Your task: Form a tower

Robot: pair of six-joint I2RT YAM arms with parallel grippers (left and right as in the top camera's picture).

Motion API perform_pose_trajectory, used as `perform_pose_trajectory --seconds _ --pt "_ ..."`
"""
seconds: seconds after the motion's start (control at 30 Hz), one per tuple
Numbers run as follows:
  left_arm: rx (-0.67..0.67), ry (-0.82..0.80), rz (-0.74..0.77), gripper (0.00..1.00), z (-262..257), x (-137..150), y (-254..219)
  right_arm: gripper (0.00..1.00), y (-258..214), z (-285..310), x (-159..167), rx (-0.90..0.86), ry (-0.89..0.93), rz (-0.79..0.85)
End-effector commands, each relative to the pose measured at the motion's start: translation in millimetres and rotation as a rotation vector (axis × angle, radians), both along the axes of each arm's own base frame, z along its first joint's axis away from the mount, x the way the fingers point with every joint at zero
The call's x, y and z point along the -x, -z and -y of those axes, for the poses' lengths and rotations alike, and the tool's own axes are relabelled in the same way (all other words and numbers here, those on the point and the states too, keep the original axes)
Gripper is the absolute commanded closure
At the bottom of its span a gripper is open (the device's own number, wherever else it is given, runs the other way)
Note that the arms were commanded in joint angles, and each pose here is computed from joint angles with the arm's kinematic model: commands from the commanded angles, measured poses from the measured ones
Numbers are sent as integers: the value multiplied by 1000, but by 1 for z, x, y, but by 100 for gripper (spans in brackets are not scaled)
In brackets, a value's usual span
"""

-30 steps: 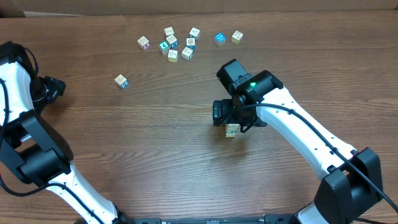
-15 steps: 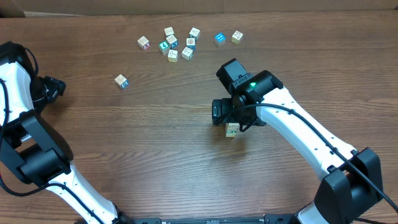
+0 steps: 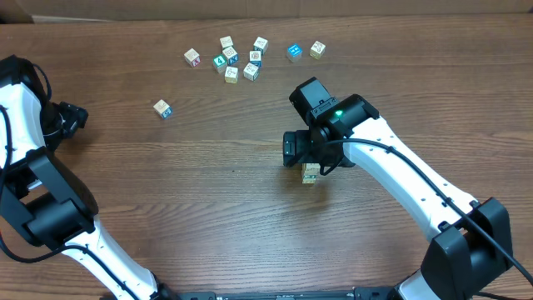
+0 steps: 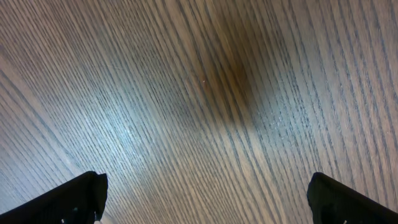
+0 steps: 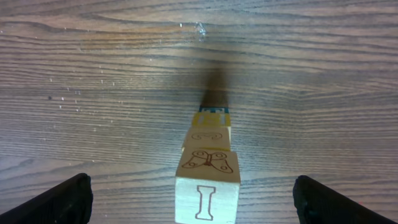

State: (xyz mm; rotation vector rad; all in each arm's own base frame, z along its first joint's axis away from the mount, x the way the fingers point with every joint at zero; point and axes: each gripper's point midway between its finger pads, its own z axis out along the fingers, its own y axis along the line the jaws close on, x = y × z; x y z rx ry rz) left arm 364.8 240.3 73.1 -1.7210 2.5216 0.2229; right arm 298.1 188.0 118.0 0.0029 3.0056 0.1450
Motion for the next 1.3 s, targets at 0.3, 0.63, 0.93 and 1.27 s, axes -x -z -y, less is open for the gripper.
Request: perform_pose_trajectory --seconds 0.3,0.63,0.93,1.27 --pt "-12 31 0 0 2 -6 -1 0 -5 19 -28 39 60 105" --pt "-12 31 0 0 2 -6 -1 0 -9 92 -71 55 279 166" --pt "-12 31 0 0 2 -6 -1 0 -10 158 -81 117 441 176" --pt "-12 31 0 1 2 -6 -1 0 -10 162 -81 119 453 175"
